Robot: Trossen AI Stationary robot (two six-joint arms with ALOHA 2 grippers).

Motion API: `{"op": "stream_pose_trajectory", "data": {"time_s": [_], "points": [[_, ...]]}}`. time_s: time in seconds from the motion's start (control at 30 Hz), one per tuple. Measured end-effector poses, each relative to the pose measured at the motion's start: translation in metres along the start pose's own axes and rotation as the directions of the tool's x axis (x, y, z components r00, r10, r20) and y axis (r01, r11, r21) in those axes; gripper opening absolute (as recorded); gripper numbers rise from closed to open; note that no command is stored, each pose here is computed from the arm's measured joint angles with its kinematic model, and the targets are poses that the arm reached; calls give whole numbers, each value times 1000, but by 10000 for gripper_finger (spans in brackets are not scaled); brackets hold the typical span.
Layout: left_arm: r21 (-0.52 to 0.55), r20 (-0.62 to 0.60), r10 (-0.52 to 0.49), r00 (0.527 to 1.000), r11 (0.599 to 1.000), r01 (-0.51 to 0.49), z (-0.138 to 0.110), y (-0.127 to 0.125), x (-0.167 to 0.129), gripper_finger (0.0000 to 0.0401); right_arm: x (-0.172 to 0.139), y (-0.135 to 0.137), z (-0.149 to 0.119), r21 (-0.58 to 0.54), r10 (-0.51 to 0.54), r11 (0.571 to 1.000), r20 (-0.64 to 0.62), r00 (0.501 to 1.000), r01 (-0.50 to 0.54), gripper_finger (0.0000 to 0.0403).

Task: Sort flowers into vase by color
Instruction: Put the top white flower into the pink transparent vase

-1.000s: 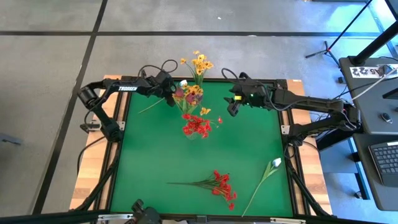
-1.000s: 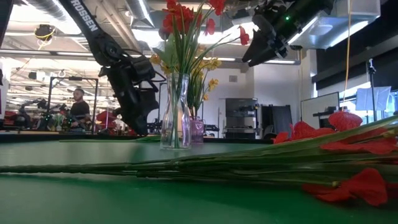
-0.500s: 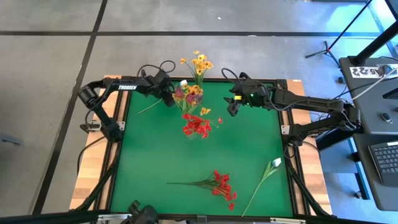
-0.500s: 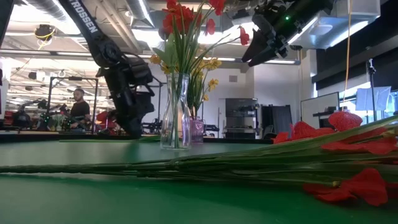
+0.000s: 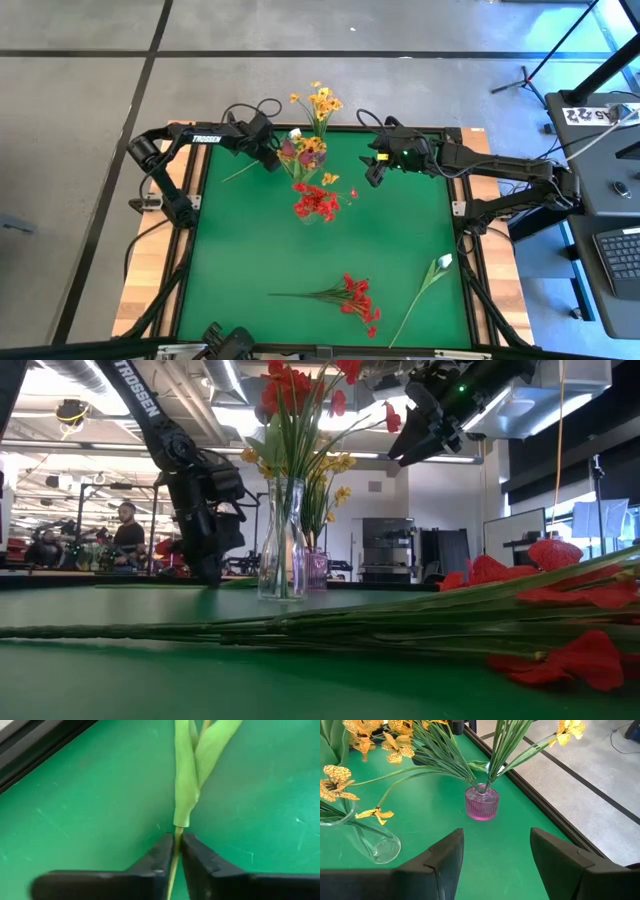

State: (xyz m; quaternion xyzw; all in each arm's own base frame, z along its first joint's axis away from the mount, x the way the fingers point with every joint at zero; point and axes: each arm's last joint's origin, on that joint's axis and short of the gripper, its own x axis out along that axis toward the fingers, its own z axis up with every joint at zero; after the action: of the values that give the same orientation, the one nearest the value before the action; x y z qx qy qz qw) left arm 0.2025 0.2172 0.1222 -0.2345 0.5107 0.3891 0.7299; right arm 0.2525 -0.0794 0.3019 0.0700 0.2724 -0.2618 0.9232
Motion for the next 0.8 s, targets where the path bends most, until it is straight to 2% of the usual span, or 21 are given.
{"op": "stream_pose_trajectory", "data": {"time_s": [0.07, 0.3, 0.37, 0.5, 0.63, 0.8], "points": [[0, -1, 4, 1000, 1000, -4, 0, 0, 0, 11, 0, 0, 0, 0, 0, 1000, -2, 1000, 0, 225], [-12, 32, -7, 999, 1000, 7, 1, 1, -11, 3, 0, 0, 0, -1, 1, 1000, -4, 1000, -1, 225], [-18, 43, -13, 999, 1000, 14, 0, -1, -22, 2, 0, 0, -1, -3, 1, 1000, -9, 1000, -1, 225], [-16, 203, -41, 978, 999, 45, 8, -3, -63, 1, 0, 0, -2, -7, 5, 1000, -21, 1000, -5, 225], [-29, 371, -72, 926, 996, 89, 7, -4, -112, 1, -1, 3, -3, -11, 13, 1000, -24, 1000, -14, 225], [-35, 586, -113, 802, 986, 165, -6, 2, -175, 0, -2, 8, -2, -21, 32, 999, -8, 999, -32, 225]]}}
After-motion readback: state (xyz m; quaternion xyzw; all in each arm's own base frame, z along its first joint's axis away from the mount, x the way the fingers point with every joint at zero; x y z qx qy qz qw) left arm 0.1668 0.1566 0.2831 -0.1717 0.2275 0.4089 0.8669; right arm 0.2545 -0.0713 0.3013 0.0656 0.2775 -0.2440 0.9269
